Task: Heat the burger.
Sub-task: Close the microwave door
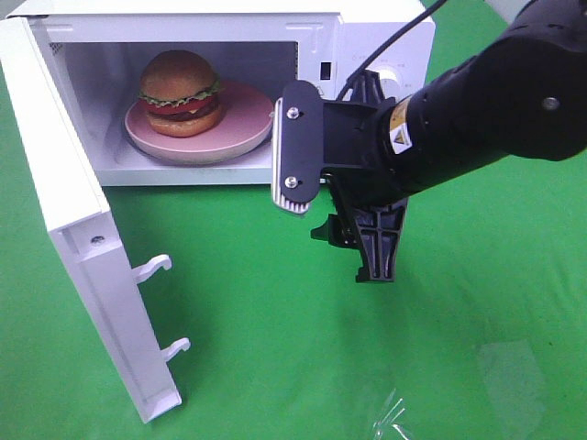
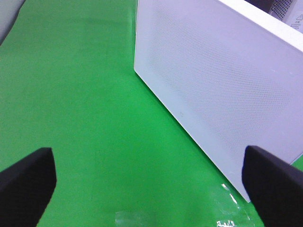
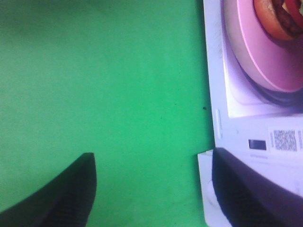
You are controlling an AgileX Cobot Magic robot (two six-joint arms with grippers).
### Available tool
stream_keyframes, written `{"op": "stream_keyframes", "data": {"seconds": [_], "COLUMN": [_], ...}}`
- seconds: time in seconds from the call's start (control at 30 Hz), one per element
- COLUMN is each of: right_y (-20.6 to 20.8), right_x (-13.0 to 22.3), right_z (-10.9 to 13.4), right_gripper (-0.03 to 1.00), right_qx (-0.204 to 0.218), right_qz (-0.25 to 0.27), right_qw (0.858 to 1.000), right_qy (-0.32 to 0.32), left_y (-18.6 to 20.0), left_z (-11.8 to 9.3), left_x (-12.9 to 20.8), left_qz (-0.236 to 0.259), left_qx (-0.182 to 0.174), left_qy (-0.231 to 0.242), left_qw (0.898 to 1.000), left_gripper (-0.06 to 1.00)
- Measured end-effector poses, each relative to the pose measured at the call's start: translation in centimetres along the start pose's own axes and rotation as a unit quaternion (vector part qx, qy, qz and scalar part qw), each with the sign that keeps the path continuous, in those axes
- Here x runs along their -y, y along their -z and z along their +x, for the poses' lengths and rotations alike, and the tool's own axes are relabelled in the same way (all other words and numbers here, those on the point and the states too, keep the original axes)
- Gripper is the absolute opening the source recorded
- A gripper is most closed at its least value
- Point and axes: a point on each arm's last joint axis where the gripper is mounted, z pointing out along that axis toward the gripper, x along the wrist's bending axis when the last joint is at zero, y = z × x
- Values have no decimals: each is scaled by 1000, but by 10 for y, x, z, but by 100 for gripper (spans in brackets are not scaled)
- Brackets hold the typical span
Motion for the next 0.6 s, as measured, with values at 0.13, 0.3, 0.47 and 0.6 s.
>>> {"op": "stream_keyframes", "data": {"seconds": [0.13, 0.3, 0.47, 0.6], "right_y": [13, 34, 47, 52], "right_x": [4, 15, 24, 31], "right_z": [5, 17, 24, 30], "right_gripper": [66, 66, 66, 66], "right_qx": [4, -5, -27, -45], "right_qz": [-3, 13, 57, 103], "right_qw": [999, 994, 978, 956], "right_qy": [-37, -108, -198, -272], "left_y": [0, 0, 0, 0], "left_z": [0, 0, 0, 0], "left_x": [0, 0, 0, 0], "left_qz": [0, 0, 0, 0], "left_qx": [0, 0, 0, 0], "left_qy": [0, 0, 0, 0], "left_qw": [1000, 1000, 1000, 1000], "left_gripper": [99, 99, 99, 99]}}
